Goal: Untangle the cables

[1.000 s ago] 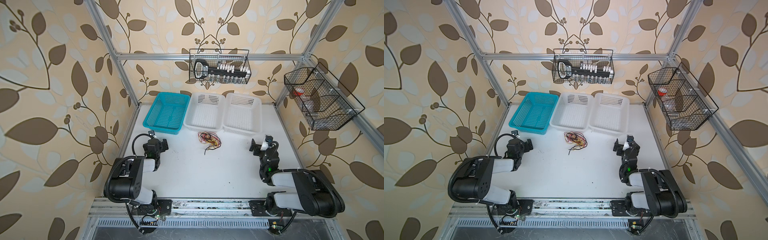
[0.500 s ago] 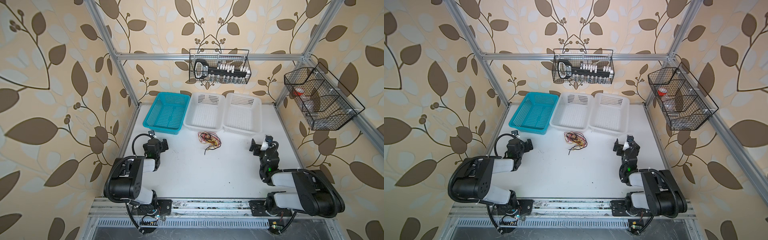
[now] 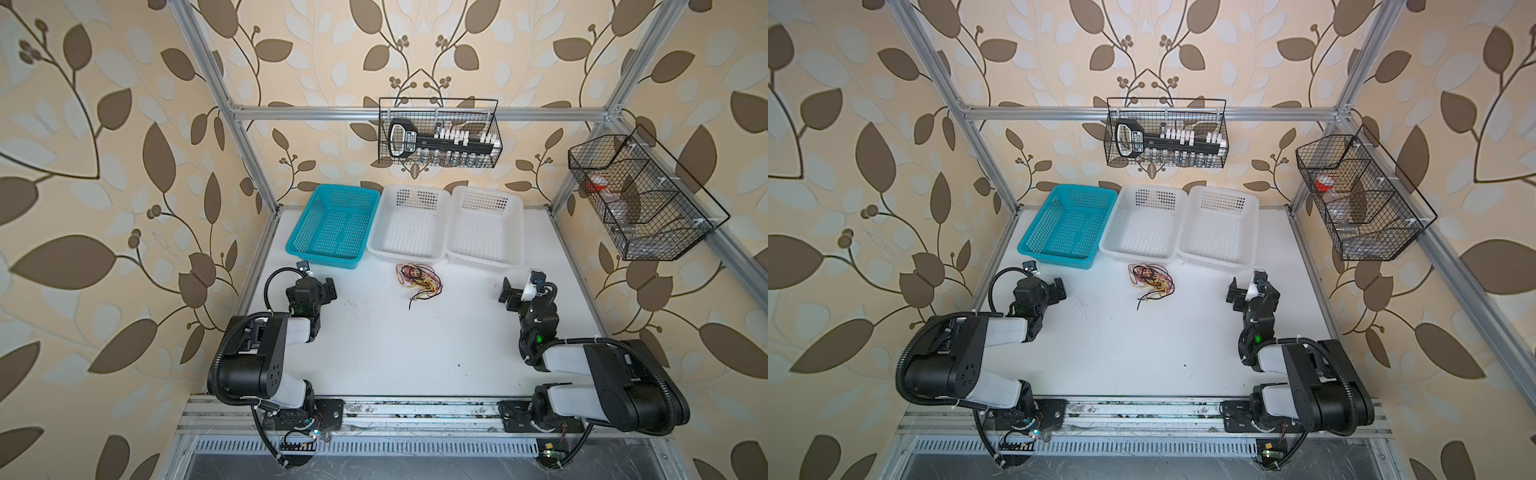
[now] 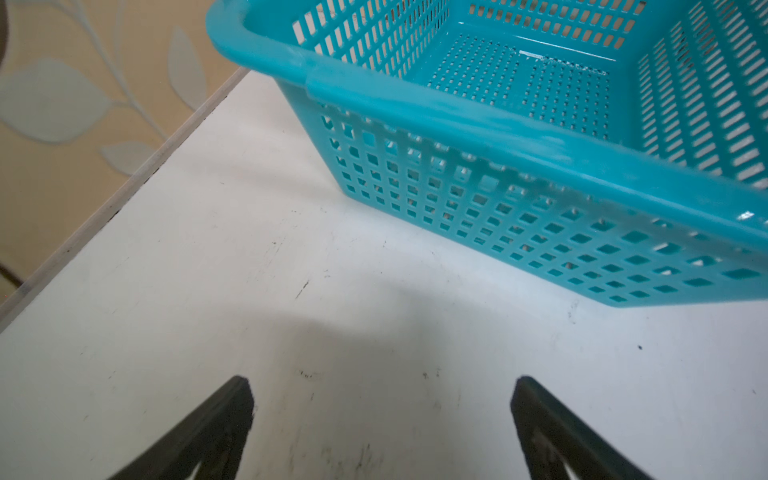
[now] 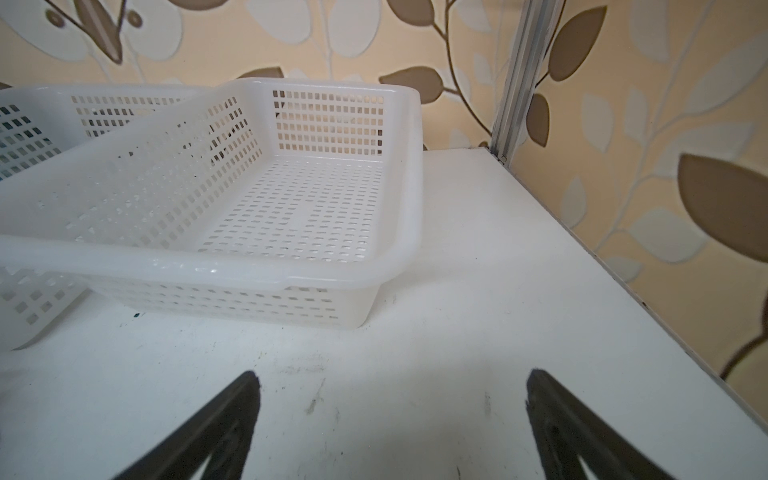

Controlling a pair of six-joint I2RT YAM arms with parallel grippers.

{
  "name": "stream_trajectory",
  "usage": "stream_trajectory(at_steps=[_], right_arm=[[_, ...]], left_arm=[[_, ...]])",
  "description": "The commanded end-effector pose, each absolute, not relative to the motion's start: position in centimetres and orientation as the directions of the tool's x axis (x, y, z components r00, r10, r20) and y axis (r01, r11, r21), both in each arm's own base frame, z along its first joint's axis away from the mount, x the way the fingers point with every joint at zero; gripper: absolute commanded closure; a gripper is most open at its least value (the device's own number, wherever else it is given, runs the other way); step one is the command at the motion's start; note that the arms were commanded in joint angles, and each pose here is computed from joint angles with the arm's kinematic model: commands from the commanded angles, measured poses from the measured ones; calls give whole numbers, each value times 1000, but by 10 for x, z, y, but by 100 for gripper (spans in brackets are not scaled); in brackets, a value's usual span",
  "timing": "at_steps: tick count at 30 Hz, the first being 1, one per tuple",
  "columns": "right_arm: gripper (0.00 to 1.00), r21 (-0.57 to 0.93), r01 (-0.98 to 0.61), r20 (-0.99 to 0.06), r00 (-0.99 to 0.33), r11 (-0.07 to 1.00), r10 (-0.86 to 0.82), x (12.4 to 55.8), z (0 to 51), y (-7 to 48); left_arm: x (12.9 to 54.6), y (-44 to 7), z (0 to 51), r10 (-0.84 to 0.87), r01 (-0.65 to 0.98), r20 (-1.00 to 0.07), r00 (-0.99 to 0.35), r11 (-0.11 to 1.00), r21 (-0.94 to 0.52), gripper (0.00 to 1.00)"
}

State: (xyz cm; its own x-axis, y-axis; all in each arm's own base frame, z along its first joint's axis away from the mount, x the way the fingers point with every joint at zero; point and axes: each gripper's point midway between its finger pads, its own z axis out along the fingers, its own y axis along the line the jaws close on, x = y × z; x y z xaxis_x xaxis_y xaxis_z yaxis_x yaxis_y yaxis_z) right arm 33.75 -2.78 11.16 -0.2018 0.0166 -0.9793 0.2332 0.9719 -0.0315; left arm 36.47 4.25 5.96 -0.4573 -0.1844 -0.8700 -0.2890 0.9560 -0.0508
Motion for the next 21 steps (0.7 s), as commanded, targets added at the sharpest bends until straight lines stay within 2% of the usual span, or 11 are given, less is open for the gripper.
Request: stream_trajectory(at_steps=[1, 6, 13, 19, 21], right_arm=[[0, -38, 246, -987, -162, 969, 2, 344, 124, -31], [0, -62, 232, -986, -165, 971, -24, 343, 131, -25], [0, -111, 385, -981, -188, 916, -40, 337, 177, -34], [0, 28, 530, -978, -160, 847, 132, 329, 203, -54], [0, 64, 514, -967, -181, 855, 181, 332, 204, -53]], left_arm=[[377, 50, 79, -172, -304, -902, -396, 952, -48, 1], [371, 57, 85, -183, -346, -907, -379, 937, -45, 1], [355, 75, 129, -214, -461, -932, -292, 885, -58, 1], [350, 71, 155, -296, -471, -919, -261, 870, -147, 1], [351, 64, 162, -325, -458, -911, -256, 870, -181, 1]])
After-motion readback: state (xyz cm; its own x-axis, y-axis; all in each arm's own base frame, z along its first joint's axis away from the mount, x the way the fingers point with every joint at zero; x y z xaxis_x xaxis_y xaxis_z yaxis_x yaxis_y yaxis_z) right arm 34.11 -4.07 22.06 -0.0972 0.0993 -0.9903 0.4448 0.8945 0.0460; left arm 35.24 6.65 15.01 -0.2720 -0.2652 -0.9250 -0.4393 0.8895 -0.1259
